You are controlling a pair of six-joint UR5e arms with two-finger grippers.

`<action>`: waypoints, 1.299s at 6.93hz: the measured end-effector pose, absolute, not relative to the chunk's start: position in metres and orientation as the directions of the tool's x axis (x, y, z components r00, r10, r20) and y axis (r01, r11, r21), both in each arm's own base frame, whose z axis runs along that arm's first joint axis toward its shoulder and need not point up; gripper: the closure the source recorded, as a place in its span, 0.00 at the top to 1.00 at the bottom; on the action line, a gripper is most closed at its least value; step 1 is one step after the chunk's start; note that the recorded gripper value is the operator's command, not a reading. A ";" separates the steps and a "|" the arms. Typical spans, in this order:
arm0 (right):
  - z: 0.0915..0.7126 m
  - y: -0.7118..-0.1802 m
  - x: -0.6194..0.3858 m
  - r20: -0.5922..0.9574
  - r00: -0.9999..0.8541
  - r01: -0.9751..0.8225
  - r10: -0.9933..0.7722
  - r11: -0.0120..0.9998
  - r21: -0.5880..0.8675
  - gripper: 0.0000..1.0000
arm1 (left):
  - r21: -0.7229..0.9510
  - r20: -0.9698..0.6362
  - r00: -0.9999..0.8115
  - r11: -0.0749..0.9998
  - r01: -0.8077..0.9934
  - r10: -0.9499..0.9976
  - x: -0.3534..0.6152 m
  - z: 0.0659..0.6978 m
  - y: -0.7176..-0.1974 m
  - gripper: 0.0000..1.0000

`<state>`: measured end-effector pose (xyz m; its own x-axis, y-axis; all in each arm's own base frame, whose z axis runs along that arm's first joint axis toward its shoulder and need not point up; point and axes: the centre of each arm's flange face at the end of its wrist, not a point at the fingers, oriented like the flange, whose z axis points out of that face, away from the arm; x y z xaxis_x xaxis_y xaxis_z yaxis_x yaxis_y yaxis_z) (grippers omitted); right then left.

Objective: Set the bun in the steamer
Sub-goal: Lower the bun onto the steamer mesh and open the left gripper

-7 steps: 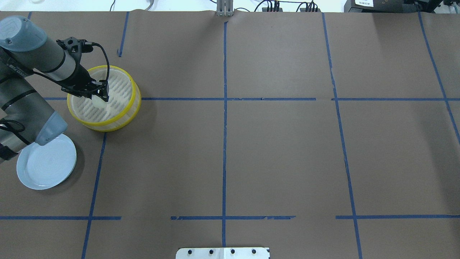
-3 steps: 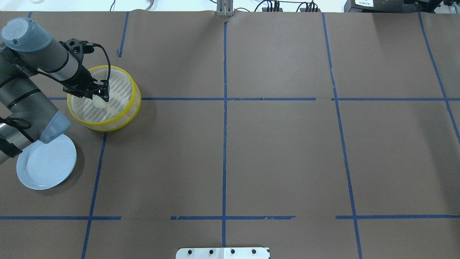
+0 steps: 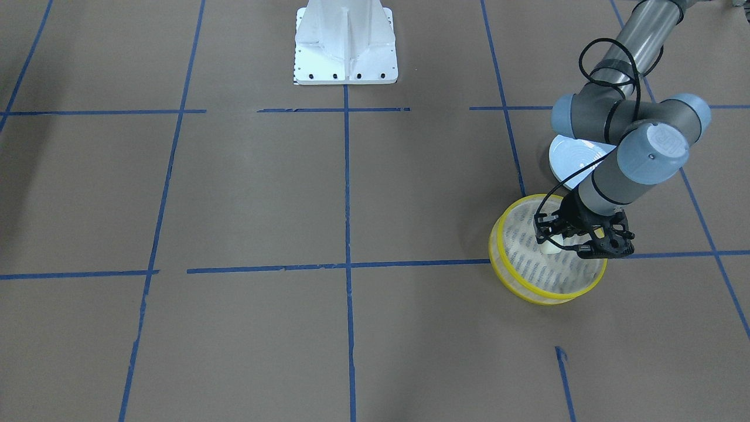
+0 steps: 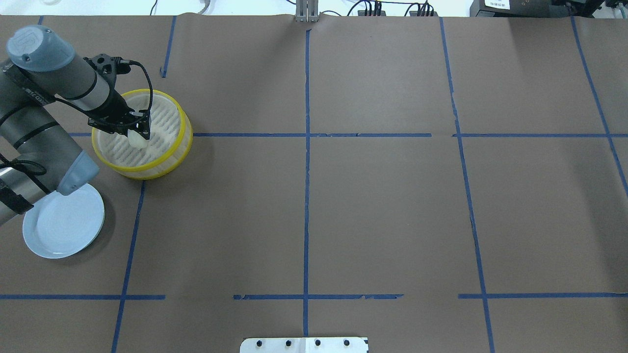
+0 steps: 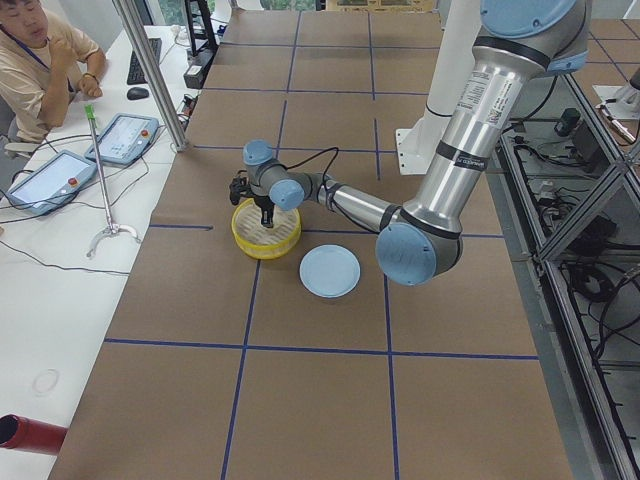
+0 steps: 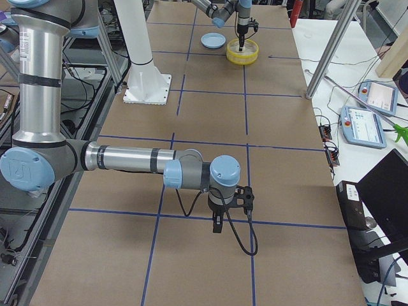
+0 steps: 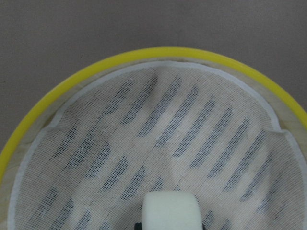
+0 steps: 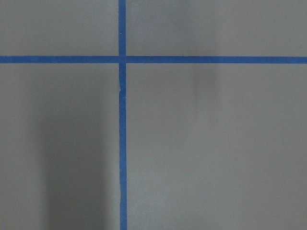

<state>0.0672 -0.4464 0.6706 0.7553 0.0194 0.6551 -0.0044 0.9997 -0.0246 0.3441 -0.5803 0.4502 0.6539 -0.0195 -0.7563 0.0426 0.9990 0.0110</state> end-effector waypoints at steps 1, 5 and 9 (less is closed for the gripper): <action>0.671 -0.446 0.067 0.655 0.755 -0.004 0.019 1.000 -0.025 1.00 | 0.010 -0.755 0.655 0.999 0.041 -0.020 0.345 0.451 -0.580 0.47; 0.671 -0.446 0.067 0.655 0.755 -0.004 0.019 1.000 -0.025 1.00 | 0.013 -0.756 0.654 0.999 0.036 -0.014 0.349 0.455 -0.580 0.61; 0.671 -0.446 0.067 0.655 0.755 -0.004 0.019 1.000 -0.024 1.00 | 0.047 -0.776 0.631 0.998 0.043 0.009 0.346 0.440 -0.578 1.00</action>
